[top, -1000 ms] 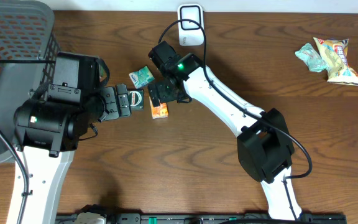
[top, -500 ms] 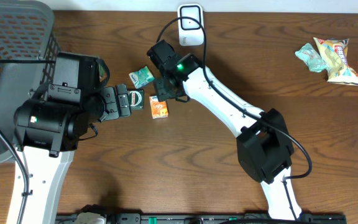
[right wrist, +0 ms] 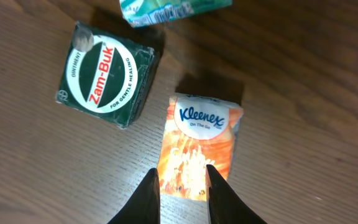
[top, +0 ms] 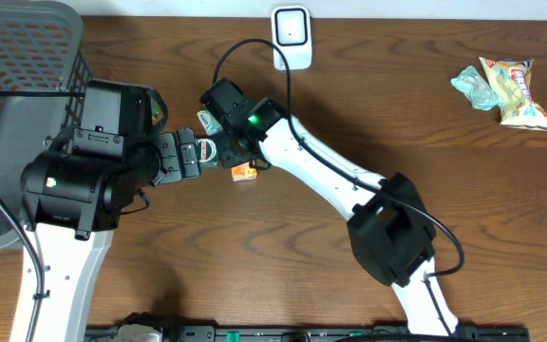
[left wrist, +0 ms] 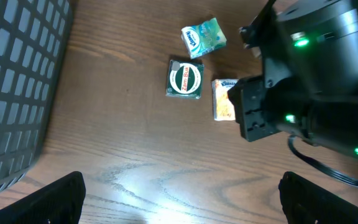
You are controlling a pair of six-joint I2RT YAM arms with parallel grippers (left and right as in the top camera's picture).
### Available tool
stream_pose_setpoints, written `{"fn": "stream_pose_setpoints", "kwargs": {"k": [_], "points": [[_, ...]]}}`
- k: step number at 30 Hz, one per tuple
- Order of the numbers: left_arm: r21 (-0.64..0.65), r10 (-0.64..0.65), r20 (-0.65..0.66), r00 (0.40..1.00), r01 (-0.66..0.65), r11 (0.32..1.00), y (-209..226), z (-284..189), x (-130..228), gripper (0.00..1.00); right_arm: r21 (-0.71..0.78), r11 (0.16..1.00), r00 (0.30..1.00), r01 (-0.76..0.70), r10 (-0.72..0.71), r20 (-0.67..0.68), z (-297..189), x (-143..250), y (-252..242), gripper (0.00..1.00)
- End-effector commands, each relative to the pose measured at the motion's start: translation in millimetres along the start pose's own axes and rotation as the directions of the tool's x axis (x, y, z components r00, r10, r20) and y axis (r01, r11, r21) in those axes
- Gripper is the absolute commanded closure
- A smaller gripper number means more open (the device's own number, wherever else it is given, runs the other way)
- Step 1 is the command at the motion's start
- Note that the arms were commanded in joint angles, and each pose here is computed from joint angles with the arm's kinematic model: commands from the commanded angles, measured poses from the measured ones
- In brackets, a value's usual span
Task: Scan the item barcode
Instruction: 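Lower and close the right gripper on the Kleenex pack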
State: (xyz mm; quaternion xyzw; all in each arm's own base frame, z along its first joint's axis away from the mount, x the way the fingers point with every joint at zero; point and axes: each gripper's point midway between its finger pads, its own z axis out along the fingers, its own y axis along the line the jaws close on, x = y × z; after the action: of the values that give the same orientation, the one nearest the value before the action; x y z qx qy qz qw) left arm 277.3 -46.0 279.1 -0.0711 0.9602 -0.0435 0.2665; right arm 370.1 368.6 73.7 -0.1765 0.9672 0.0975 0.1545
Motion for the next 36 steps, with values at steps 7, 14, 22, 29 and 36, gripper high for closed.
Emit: {"fn": "stream_pose_setpoints", "kwargs": {"k": [7, 14, 22, 29, 36], "points": [[-0.004, 0.002, 0.014, 1.000, -0.002, 1.000, 0.4, -3.2, -2.9, 0.02, 0.057, 0.998, 0.995, -0.026, 0.032, -0.099, 40.5, 25.9, -10.9, 0.77], [-0.004, 0.002, 0.014, 1.000, -0.002, 1.000, 0.4, -3.2, -2.9, 0.02, 0.274, 0.962, 0.996, -0.020, 0.043, -0.076, 33.7, 25.6, -57.2, 0.78], [-0.004, 0.002, 0.014, 1.000, -0.002, 1.000, 0.4, -3.2, -2.9, 0.02, 0.382, 0.920, 0.983, -0.084, 0.139, -0.118, 24.3, 33.3, -105.7, 0.97], [-0.004, 0.002, 0.014, 1.000, -0.002, 1.000, 0.4, -3.2, -2.9, 0.02, 0.363, 0.925, 0.975, -0.112, 0.173, -0.141, 2.4, 35.2, -113.6, 0.99], [-0.004, 0.002, 0.014, 1.000, -0.002, 1.000, 0.4, -3.2, -2.9, 0.02, 0.276, 0.957, 0.987, -0.089, 0.121, -0.103, -33.6, 23.3, -94.2, 0.65]]}}
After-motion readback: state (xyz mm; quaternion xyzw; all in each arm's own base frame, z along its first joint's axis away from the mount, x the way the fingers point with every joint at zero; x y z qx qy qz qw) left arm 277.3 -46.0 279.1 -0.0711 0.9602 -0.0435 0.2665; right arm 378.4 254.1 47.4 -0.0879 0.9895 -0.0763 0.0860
